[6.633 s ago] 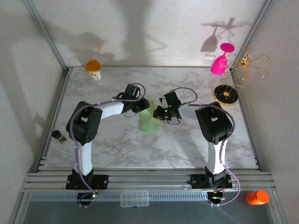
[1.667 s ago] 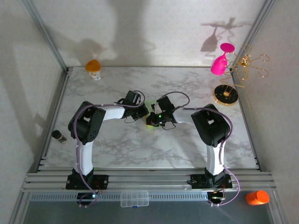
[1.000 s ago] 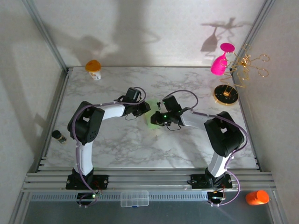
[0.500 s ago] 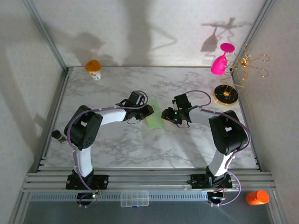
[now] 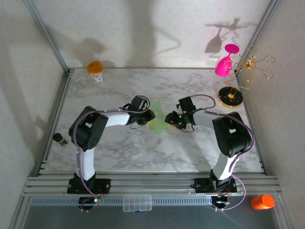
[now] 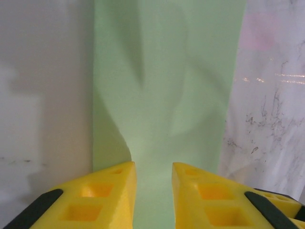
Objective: Fold a paper plane with a square sheet of paper (pick it up from the middle)
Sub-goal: Fold the triangle a second time at the center of the table.
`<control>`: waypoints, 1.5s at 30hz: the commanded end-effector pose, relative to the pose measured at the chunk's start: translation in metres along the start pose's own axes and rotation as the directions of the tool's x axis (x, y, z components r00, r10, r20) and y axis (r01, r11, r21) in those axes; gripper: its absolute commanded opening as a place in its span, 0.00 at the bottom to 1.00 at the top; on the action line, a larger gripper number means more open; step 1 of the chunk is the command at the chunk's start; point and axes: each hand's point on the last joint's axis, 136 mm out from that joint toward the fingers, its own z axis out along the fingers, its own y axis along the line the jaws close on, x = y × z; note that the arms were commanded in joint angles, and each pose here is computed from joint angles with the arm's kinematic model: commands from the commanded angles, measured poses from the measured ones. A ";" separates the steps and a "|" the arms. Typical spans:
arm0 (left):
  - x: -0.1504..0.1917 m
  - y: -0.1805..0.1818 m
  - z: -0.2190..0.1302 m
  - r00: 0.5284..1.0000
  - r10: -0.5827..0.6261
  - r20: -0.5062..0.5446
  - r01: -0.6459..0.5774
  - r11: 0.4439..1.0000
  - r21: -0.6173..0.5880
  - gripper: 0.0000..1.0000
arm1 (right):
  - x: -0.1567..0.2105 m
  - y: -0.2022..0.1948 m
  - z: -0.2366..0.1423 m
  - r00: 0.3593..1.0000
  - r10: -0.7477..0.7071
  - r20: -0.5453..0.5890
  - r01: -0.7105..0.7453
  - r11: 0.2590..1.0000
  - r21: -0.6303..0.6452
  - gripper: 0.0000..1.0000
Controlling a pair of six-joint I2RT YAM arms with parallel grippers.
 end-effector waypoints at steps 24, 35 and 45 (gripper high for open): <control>0.000 0.023 0.004 0.999 -0.039 -0.003 0.039 0.998 -0.049 0.25 | 0.016 0.025 0.006 0.992 0.027 -0.122 -0.045 0.987 -0.155 0.28; -0.003 0.015 0.002 1.000 -0.019 -0.001 0.019 0.999 -0.037 0.25 | 0.015 0.017 0.006 0.992 0.069 -0.108 -0.084 0.987 -0.137 0.20; -0.019 -0.046 -0.033 0.995 0.064 0.079 -0.077 0.980 0.184 0.29 | 0.018 0.008 0.003 0.993 0.072 -0.098 -0.081 0.992 -0.095 0.00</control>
